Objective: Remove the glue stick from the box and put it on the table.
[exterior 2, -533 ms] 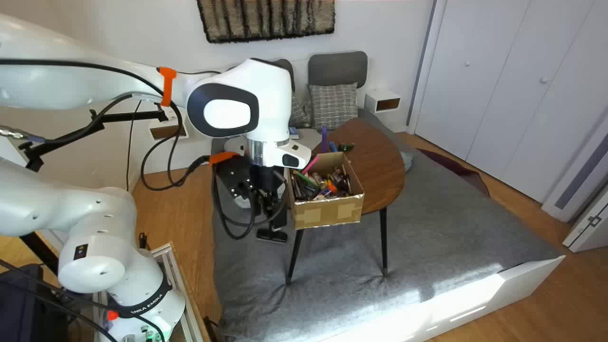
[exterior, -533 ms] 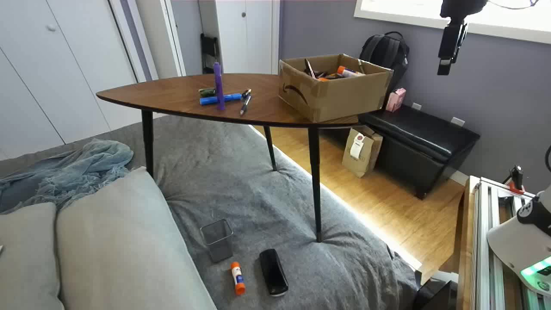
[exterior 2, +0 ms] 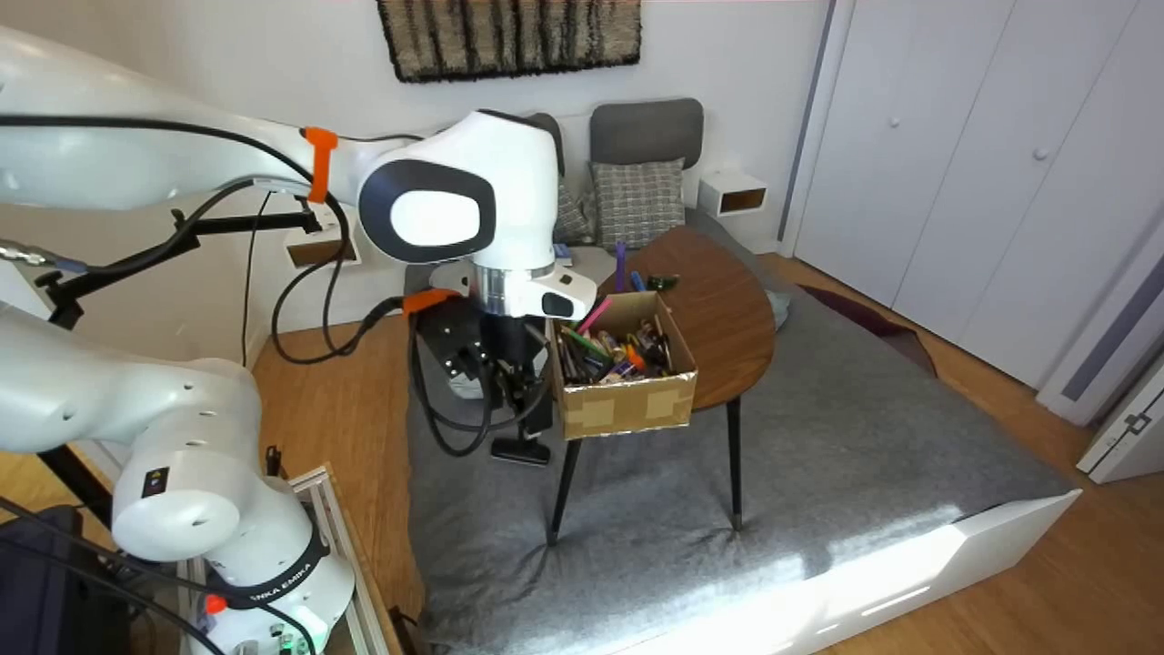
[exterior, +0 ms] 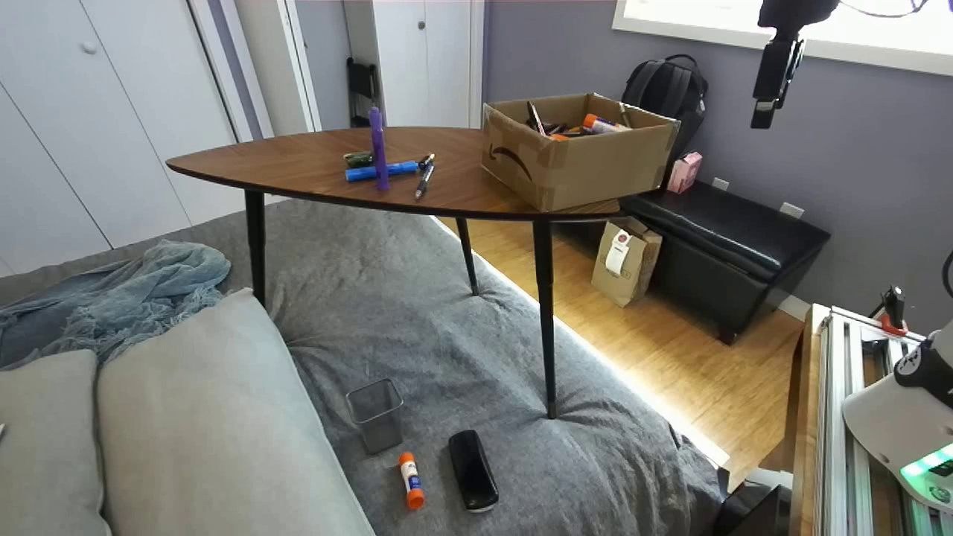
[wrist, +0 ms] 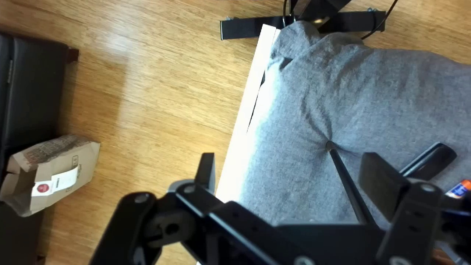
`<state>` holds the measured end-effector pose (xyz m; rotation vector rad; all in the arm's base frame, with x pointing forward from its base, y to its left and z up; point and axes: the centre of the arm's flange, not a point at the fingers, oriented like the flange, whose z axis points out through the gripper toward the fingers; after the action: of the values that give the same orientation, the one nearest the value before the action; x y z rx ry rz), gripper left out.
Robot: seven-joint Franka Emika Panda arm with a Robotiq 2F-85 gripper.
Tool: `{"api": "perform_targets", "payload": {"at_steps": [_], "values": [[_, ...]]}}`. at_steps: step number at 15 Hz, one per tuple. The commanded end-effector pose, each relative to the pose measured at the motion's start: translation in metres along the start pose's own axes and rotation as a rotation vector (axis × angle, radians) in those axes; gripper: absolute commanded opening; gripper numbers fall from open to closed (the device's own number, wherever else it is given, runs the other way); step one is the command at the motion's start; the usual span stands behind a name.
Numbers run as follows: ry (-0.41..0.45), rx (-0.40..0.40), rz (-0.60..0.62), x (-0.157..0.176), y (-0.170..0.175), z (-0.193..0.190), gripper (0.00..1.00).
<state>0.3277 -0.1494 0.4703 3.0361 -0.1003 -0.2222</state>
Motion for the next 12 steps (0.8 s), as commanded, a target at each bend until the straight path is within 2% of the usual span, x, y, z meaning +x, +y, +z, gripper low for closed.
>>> {"api": "perform_targets", "payload": {"at_steps": [1,3,7,12], "values": [[0.158,0.062,-0.008,0.017,-0.016,-0.021,1.00],[0.251,0.099,0.001,0.024,-0.025,-0.032,1.00],[0.443,0.116,0.053,0.035,-0.032,-0.048,1.00],[0.683,0.140,0.085,0.029,-0.042,-0.056,1.00]]}}
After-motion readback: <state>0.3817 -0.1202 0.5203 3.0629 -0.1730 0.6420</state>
